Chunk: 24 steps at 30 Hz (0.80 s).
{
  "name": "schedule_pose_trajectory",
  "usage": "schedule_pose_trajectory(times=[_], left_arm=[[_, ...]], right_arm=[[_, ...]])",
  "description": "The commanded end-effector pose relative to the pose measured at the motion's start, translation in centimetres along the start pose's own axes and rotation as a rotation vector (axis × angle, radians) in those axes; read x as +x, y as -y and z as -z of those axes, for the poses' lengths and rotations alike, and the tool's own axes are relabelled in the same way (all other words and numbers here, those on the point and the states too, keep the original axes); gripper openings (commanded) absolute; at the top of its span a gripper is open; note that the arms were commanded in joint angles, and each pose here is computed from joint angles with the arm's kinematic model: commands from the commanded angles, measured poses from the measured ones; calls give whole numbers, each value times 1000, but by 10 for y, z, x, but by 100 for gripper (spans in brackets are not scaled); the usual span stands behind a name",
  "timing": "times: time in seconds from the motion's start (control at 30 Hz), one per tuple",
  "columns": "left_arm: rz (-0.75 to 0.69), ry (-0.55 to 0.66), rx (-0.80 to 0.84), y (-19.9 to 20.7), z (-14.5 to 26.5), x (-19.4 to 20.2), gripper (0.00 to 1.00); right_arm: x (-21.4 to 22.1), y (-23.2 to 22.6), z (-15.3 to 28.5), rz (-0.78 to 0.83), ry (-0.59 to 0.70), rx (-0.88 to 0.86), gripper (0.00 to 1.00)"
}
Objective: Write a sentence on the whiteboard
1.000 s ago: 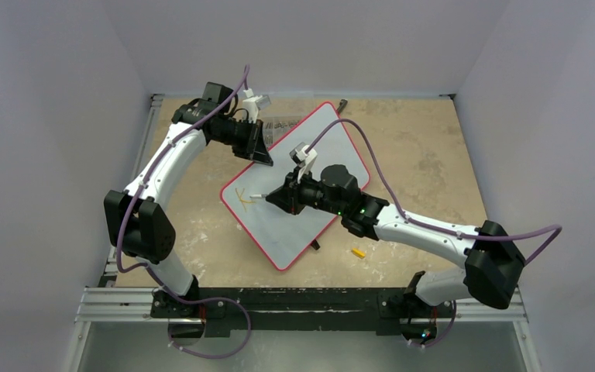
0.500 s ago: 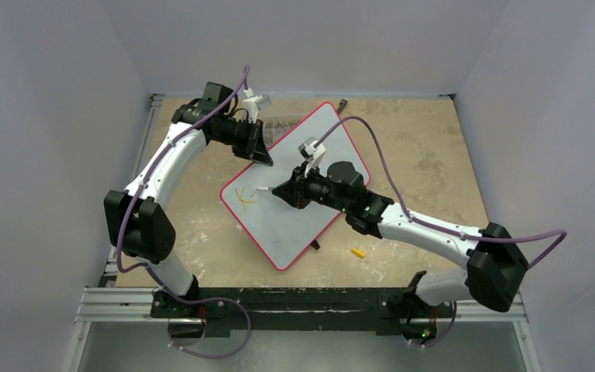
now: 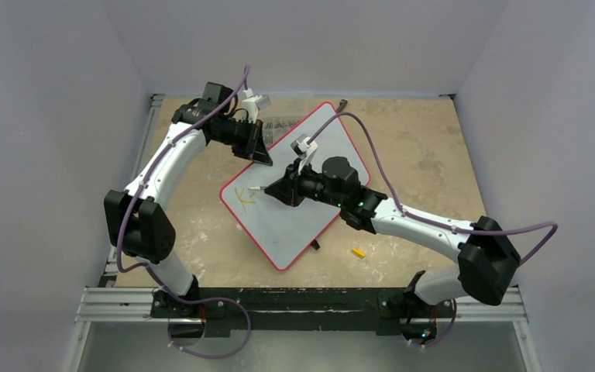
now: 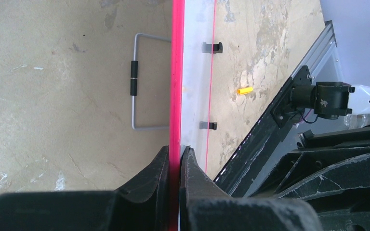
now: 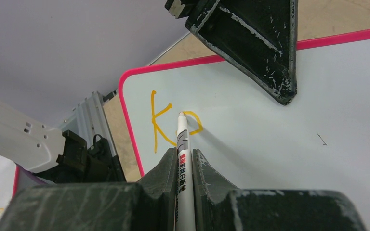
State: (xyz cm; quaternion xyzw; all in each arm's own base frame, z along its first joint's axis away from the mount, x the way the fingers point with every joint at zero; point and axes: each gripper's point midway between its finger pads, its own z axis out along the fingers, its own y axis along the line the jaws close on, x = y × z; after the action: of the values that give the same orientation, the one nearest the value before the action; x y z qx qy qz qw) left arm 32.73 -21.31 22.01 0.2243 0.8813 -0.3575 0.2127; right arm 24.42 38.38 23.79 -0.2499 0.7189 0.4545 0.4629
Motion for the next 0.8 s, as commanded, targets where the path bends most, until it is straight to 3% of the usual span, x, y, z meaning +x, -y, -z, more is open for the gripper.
schedule_pose_trajectory(times=[0.0, 0.37, 0.77], left_arm=[[-42, -28, -157, -26, 3, 7, 0], [-44, -26, -155, -26, 3, 6, 0], [-44, -25, -152, -25, 3, 6, 0]], right_arm=[[19, 7, -3, -8, -58, 7, 0], [59, 27, 13, -41, -133, 81, 0], [37, 45, 28, -41, -92, 244, 0]])
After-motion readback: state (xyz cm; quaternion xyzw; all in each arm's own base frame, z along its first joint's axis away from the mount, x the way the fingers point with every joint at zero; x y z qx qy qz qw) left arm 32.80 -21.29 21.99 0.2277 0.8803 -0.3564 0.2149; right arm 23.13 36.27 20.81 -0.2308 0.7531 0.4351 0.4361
